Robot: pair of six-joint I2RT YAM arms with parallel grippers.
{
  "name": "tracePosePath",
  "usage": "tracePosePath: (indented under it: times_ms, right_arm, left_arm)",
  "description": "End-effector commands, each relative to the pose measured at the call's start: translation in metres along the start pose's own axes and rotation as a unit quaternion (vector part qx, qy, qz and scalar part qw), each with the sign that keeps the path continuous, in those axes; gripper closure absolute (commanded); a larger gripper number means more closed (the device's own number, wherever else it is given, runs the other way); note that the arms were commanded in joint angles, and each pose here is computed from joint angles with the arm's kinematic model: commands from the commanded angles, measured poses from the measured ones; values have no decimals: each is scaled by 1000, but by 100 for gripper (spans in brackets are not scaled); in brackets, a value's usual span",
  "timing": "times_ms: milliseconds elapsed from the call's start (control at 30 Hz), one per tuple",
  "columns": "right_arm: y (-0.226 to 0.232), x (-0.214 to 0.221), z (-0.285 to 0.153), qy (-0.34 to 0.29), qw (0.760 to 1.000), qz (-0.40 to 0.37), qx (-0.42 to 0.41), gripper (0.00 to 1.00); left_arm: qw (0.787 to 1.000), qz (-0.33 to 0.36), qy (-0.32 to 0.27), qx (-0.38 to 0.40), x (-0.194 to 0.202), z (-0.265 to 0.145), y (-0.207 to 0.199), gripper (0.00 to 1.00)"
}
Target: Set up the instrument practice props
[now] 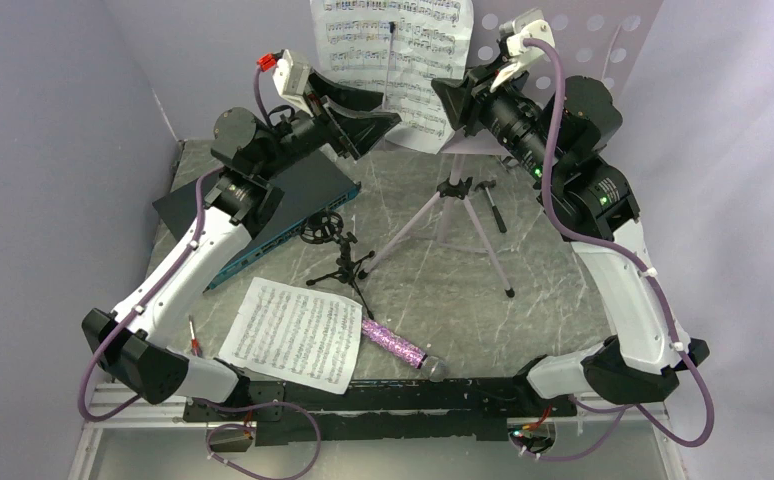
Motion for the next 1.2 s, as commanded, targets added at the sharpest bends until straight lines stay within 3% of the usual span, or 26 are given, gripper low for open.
tracePosePath:
  times_ms: [0, 367, 567, 833, 1167]
  right_arm:
    - [-4, -34, -20, -57, 998, 4, 12, 61]
    - [2, -44, -53, -92, 995, 26, 1, 44]
    - [19, -29, -66, -79, 994, 63, -43, 35]
    - [39, 12, -89, -36, 990, 106, -88, 25]
    - [88, 68, -125, 24, 961, 177, -212, 9]
  left_arm:
    - [999, 26, -29, 10, -28, -11, -18, 36]
    - [999, 30, 9, -27, -10, -50, -27, 15]
    - [992, 27, 77, -91, 32, -92, -18, 7]
    - [964, -9, 193, -182, 113, -173, -13, 7]
    - [928, -82, 233, -280, 185, -258, -15, 7]
Point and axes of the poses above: each gripper's point midway between its finger pads, its own z axis out along the fingers, its own y axis along the line the jaws close on, x = y × z, the point moved 1 cm from there along -z, back along the fingers, and after that the axes turned 1 degree about z, right-handed, at the moved point
